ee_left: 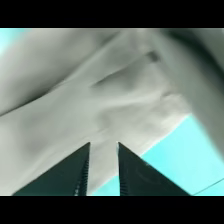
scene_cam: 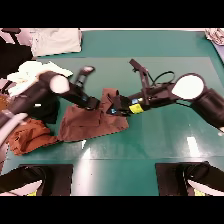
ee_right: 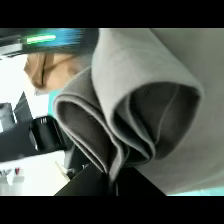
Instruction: Fold the shirts.
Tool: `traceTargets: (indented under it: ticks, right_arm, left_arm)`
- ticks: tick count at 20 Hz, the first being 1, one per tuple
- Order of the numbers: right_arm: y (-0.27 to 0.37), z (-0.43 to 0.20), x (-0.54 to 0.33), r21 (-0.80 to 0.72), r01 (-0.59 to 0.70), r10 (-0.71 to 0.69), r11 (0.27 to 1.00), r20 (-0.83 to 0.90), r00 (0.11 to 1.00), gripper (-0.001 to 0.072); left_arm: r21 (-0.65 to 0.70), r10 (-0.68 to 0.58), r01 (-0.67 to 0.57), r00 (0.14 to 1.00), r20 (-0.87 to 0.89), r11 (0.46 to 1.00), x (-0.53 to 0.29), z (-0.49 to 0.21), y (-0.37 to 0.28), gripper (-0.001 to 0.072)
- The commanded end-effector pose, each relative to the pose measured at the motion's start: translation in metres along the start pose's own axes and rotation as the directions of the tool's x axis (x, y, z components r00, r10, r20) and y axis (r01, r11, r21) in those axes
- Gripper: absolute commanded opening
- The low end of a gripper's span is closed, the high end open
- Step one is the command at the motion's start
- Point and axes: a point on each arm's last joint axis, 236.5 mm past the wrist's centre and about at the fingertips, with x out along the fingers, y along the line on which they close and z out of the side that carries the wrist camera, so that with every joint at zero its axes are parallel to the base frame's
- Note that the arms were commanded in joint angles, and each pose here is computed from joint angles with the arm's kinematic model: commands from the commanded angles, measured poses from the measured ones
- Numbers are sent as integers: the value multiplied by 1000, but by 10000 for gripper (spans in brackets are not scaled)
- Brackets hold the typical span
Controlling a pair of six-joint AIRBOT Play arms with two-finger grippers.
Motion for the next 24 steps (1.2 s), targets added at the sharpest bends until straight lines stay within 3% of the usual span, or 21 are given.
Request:
traceTargets:
  ticks: [1, 5, 10, 11, 12, 13, 17, 20, 22, 23, 24]
  right_arm:
    - [11, 17, 33, -5, -20, 20, 1000, 19, 1000, 10]
    - [34, 6, 111, -52, -41, 39, 998, -30, 999, 11]
    - [34, -41, 221, -99, -19, 2, 995, -172, 985, 26]
    - [31, -47, 239, -109, -14, -7, 994, -192, 981, 155]
    - [26, -53, 251, -112, -4, -22, 994, -224, 974, 328]
    - [20, -58, 257, -138, 5, -41, 990, -261, 964, 442]
    - [5, -12, 218, -319, 74, -162, 945, -259, 952, 464]
    - [-38, 53, 144, -424, 294, -379, 857, -132, 916, 471]
    - [-79, 81, 92, -423, 417, -494, 805, -86, 865, 623]
    - [-97, 82, 76, -391, 425, -501, 817, -115, 858, 701]
    - [-117, 79, 64, -351, 418, -493, 838, -157, 856, 705]
  left_arm:
    - [-73, 300, -297, 954, 26, 952, -99, -26, 84, 217]
    - [-226, 365, -332, 923, 124, 916, -168, -51, 113, 216]
    - [-275, 372, -333, 923, 101, 902, -181, -70, 115, 239]
    - [-298, 371, -327, 923, 103, 897, -181, -70, 115, 358]
    - [-301, 368, -322, 923, 110, 898, -181, -68, 114, 416]
    - [-299, 368, -321, 922, 118, 899, -181, -67, 114, 427]
    - [-298, 367, -318, 921, 128, 900, -181, -64, 114, 426]
    - [-295, 367, -317, 921, 132, 901, -181, -63, 114, 427]
    - [-295, 367, -317, 920, 134, 902, -181, -63, 114, 426]
    - [-295, 367, -315, 920, 140, 902, -181, -61, 114, 427]
    - [-295, 365, -312, 919, 146, 903, -182, -60, 113, 427]
